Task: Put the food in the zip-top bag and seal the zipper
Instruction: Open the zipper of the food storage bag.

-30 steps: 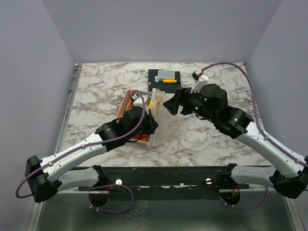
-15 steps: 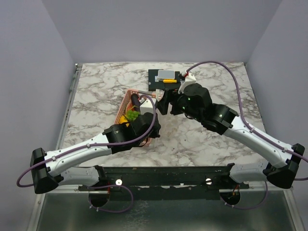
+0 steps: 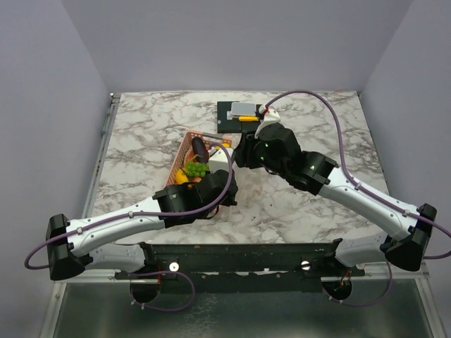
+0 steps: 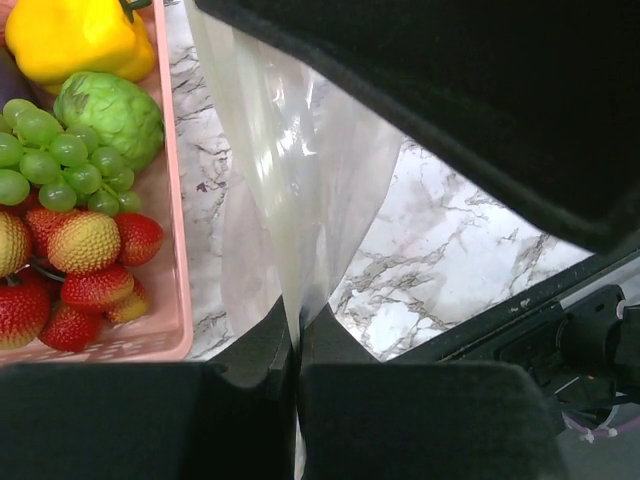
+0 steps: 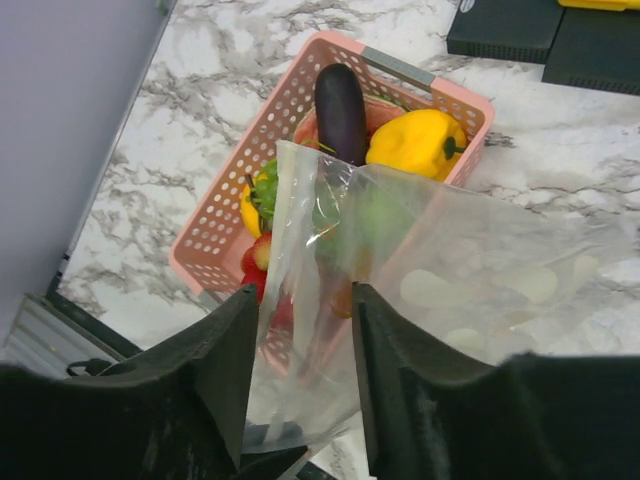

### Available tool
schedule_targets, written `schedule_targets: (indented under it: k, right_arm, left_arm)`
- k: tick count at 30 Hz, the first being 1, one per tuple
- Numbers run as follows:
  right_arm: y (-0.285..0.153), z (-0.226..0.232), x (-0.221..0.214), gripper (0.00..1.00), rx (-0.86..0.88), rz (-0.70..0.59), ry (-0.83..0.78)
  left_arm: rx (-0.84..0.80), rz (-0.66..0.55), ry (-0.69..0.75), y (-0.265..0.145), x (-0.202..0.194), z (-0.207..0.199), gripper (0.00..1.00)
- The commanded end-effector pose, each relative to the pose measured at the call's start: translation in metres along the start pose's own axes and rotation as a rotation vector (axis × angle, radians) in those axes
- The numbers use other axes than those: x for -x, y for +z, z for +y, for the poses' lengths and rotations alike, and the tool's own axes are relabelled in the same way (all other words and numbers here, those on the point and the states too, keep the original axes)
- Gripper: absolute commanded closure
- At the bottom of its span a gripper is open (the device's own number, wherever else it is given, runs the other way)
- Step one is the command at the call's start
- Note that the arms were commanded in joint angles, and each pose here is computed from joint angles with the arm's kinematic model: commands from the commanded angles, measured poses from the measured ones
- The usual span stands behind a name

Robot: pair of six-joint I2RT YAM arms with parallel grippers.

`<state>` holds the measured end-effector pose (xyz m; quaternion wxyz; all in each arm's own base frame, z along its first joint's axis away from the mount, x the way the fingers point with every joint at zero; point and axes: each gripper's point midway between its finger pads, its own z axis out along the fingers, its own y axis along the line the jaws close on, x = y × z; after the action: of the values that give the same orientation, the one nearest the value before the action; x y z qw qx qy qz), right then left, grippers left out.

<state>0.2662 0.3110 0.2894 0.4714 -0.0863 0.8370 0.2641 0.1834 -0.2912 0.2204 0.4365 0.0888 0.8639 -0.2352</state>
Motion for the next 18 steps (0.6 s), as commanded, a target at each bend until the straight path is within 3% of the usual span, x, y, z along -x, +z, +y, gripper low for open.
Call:
schedule_targets:
  k: [1,7,13,15,18]
  right_arm:
    - [0.002,-0.003,-0.004,0.61,-0.015,-0.012,0.000]
    - [-0.004,-0.010,-0.006,0.97,-0.025,-0.022,0.002]
    - [-0.014,-0.012,-0.005,0.99,-0.007,-0.046,0.007]
    - [-0.018,-0.013,-0.004,0.99,0.000,-0.053,-0.001]
    - [-0.024,-0.017,-0.004,0.99,0.002,-0.063,-0.017]
  left_arm:
    - [0.006,-0.048,-0.014,-0.004,0.016,-0.004,1.00]
    - [0.017,-0.054,-0.014,-0.004,0.015,-0.001,1.00]
    - [0.012,-0.048,-0.013,-0.004,0.013,0.000,1.00]
    - [0.008,-0.048,-0.015,-0.006,0.013,0.001,0.91]
    - [-0.010,-0.050,-0.017,-0.011,0.014,0.000,0.68]
